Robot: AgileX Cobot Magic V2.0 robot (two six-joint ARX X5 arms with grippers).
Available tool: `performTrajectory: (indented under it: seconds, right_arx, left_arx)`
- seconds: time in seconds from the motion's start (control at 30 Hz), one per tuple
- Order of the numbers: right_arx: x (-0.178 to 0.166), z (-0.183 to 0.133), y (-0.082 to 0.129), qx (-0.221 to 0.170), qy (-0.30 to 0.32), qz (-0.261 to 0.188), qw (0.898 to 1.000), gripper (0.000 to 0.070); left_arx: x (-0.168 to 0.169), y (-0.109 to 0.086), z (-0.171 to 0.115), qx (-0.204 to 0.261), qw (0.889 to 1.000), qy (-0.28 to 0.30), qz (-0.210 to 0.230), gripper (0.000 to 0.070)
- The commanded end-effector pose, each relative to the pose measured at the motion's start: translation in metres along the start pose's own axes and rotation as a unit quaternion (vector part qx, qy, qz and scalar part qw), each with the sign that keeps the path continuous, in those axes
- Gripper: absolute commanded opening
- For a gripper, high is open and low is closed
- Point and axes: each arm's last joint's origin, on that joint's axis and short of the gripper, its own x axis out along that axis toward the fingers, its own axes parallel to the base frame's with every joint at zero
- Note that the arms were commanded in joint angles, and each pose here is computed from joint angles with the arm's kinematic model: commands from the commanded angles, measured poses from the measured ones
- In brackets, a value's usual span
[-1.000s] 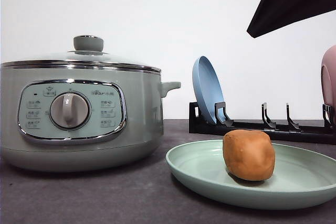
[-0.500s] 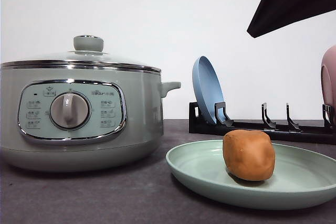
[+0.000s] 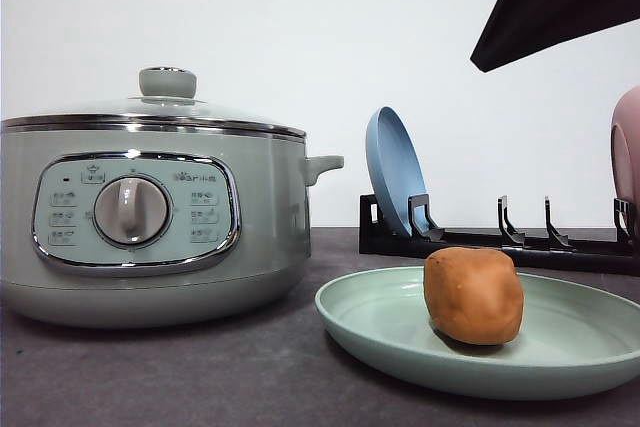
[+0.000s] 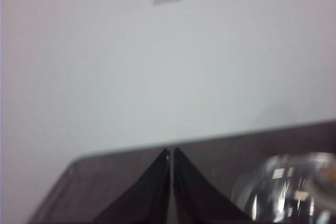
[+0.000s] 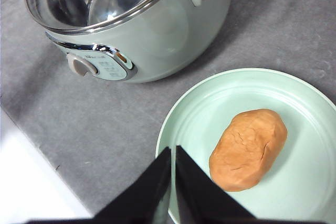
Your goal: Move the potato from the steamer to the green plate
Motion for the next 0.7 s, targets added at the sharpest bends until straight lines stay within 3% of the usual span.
performTrajectory:
  seconds: [0.0,0.33,0.67]
  right_arx:
    - [-0.001,0.004,0.003,-0.011,-0.007,0.005,1.0,0.0]
    - [-0.001,0.004,0.003,-0.011,-0.007,0.005,1.0,0.0]
    - [-0.001,0.004,0.003,-0.011,-0.007,0.005,1.0,0.0]
  left_arx:
    - [-0.001,-0.001,-0.013,-0.01,1.0,0.005,0.005,0.0003]
    - [0.001,-0.013,-0.099,-0.022,0.996,0.087,-0.004,0.0003]
    - [0.0,-0.018,-0.136,-0.025,0.992,0.125,-0.009,0.0003]
